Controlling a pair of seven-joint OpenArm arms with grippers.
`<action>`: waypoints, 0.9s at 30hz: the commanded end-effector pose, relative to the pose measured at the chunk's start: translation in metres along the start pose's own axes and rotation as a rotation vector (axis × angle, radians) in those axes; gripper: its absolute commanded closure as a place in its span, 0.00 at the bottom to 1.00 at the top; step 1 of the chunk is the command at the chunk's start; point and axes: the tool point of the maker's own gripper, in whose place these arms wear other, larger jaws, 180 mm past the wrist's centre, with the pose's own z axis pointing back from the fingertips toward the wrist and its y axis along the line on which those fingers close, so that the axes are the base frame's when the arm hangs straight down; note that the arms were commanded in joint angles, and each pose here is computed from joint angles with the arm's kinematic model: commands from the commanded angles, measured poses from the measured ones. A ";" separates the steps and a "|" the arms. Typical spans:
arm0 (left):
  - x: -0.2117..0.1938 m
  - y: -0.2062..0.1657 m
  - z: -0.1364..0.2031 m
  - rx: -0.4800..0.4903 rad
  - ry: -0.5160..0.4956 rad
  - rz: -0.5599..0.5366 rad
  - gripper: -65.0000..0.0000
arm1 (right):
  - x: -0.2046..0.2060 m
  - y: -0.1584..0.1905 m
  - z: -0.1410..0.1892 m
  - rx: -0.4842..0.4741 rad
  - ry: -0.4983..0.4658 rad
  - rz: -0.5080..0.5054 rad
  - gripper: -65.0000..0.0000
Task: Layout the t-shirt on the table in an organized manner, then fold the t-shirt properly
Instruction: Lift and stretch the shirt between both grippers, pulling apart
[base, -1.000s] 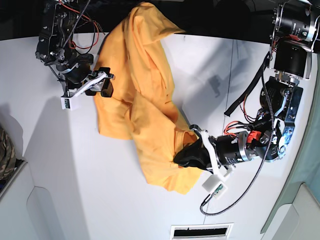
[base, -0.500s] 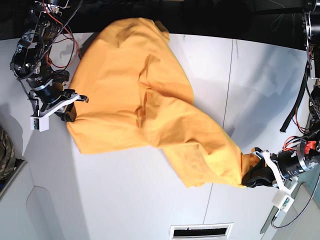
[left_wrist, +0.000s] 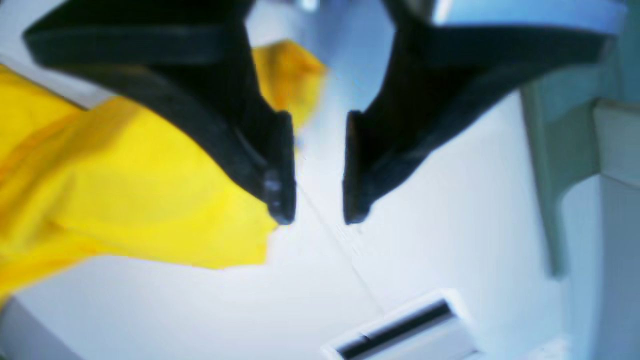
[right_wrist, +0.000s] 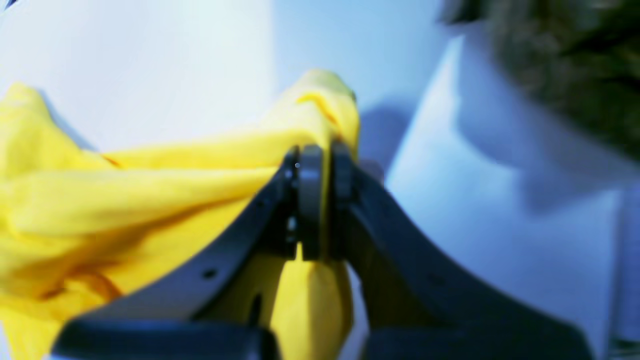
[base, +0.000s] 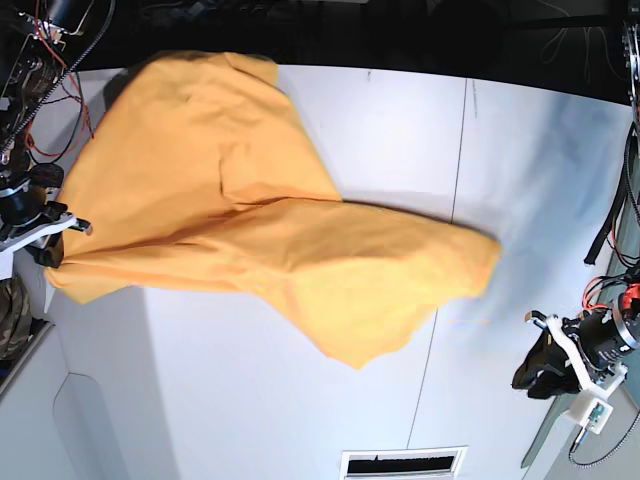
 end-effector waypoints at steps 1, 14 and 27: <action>0.023 0.014 0.005 0.043 -0.069 -0.018 0.59 | 0.023 -0.002 0.002 -0.002 -0.066 0.008 1.00; -0.092 -0.056 0.002 -0.227 0.189 0.214 0.55 | -0.049 0.023 0.022 0.166 0.160 -0.079 0.57; -0.162 -0.098 0.010 -0.196 0.260 0.231 0.55 | -0.139 0.007 0.066 0.132 0.338 -0.128 0.46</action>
